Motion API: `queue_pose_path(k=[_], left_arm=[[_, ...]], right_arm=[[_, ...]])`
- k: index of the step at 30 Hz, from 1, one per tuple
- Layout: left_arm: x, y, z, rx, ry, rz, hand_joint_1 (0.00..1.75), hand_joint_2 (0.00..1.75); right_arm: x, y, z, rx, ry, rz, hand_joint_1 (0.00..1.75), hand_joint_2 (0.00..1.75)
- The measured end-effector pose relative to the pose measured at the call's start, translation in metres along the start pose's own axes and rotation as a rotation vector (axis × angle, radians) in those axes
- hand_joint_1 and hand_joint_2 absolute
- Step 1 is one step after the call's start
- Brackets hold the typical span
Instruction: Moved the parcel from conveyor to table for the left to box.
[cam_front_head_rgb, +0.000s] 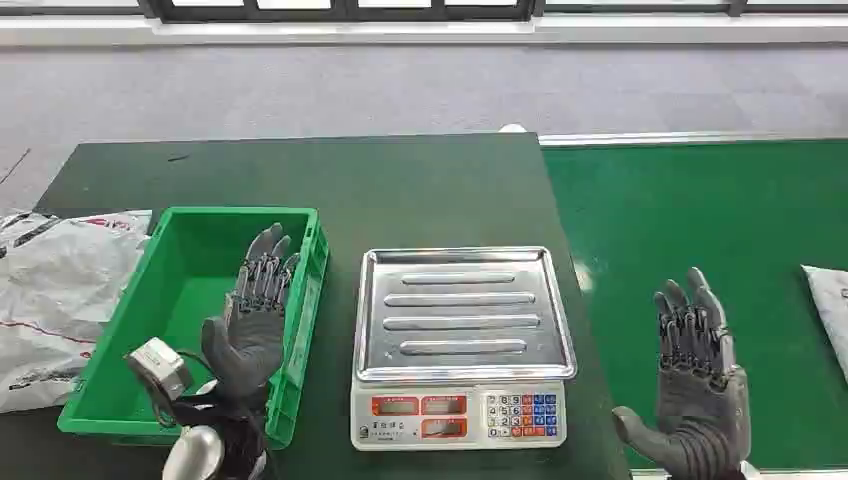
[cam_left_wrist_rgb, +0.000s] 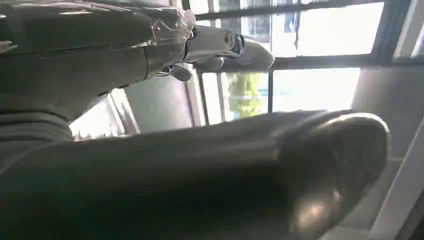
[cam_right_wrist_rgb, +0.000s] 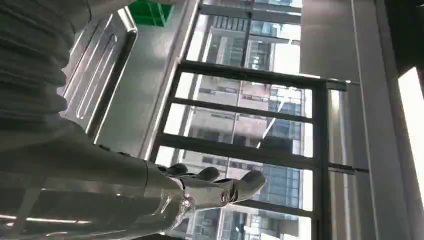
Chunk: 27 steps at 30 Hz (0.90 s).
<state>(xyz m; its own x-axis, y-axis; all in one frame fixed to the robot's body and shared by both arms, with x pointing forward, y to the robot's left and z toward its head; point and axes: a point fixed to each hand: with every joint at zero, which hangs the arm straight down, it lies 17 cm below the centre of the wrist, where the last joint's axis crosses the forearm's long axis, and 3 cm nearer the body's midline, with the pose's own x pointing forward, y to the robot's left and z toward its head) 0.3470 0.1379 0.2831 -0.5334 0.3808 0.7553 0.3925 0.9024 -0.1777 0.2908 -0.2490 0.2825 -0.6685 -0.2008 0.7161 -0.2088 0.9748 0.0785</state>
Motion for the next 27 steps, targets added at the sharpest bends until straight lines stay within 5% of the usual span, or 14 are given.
queue_pose_path(k=[27], left_arm=[[0.011, 0.003, 0.026, 0.04, 0.041, -0.052, 0.0, 0.0]], right_arm=[[-0.019, 0.01, -0.01, 0.037, 0.047, -0.04, 0.0, 1.75]])
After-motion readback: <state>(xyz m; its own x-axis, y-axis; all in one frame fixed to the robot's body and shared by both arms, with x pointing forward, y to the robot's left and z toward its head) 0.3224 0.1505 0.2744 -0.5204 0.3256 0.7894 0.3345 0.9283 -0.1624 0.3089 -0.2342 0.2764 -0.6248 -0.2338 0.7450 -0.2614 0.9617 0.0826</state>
